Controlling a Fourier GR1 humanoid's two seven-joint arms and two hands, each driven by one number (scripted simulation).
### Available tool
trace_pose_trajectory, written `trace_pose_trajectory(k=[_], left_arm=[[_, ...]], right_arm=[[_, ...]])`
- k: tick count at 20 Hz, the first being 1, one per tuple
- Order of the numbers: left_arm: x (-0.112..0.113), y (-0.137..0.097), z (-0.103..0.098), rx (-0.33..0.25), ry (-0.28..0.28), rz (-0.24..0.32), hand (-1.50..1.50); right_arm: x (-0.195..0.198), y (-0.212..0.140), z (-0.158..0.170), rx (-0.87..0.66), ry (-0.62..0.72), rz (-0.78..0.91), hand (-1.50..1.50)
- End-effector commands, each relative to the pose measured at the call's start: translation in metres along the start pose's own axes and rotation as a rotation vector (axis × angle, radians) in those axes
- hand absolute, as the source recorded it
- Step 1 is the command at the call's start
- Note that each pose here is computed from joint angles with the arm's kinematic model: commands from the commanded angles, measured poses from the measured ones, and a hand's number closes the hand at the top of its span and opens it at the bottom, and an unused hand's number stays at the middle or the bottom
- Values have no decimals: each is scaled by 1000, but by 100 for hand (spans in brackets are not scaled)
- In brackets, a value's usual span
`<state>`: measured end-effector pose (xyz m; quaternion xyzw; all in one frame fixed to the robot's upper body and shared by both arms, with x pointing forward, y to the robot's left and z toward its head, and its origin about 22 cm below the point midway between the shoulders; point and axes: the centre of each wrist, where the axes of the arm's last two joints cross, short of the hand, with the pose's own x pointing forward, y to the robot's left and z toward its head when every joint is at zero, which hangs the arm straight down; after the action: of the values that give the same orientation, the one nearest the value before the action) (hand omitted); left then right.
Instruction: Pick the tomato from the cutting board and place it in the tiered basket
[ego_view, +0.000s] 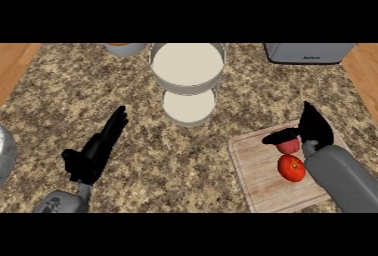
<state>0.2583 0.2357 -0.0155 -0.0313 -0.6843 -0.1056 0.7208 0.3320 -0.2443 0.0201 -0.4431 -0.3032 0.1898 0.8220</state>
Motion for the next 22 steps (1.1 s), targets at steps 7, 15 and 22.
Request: trace_pose_trajectory(k=[7,15,22], left_arm=[[-5,4,4,22,9,19,0],[-10,13,0,32,9,-10,0],[-5,6,-1,4,-18,-2,0]], right_arm=[[60,-36,48,-89,160,117,-150],[33,4,30,27,307,187,-150],[33,5,35,8,298,165,-150]])
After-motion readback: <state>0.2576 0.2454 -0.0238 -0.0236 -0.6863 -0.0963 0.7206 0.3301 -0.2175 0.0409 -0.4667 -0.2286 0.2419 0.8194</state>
